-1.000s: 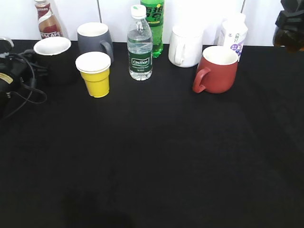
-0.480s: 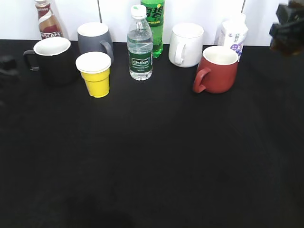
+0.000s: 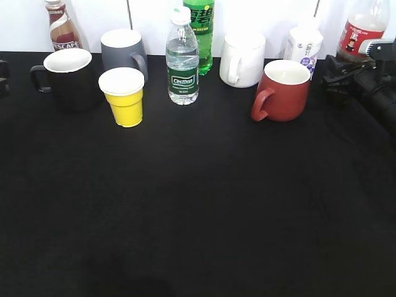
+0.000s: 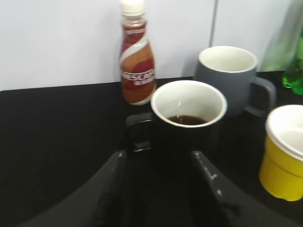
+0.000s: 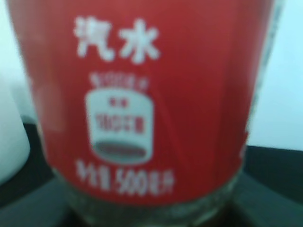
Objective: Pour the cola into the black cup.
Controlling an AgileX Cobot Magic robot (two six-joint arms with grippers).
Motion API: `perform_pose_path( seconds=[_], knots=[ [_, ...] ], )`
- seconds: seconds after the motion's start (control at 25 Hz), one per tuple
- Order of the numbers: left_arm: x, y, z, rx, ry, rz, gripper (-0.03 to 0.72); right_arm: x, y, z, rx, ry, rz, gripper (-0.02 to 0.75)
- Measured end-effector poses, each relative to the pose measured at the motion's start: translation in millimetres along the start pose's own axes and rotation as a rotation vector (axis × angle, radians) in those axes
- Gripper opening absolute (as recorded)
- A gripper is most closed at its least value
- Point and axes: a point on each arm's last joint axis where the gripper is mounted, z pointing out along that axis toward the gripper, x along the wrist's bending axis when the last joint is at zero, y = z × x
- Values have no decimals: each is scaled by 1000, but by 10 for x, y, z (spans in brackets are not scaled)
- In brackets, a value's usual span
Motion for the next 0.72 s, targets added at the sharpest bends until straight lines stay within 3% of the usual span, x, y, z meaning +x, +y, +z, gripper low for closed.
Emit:
perform_pose_path(
  seconds=[0.12, 0.36, 0.52, 0.72],
  knots=[
    [0, 0, 0, 0, 0, 0, 329, 4, 36, 5, -32, 6, -2, 627],
    [5, -66, -5, 74, 6, -3, 329, 101, 214, -517, 54, -15, 5, 661],
    [33, -18, -82, 301, 42, -42, 333, 148, 808, -695, 346, -9, -89, 636],
    [30, 186, -405, 527, 68, -93, 334, 212, 1352, -1204, 833, -233, -59, 578]
  ],
)
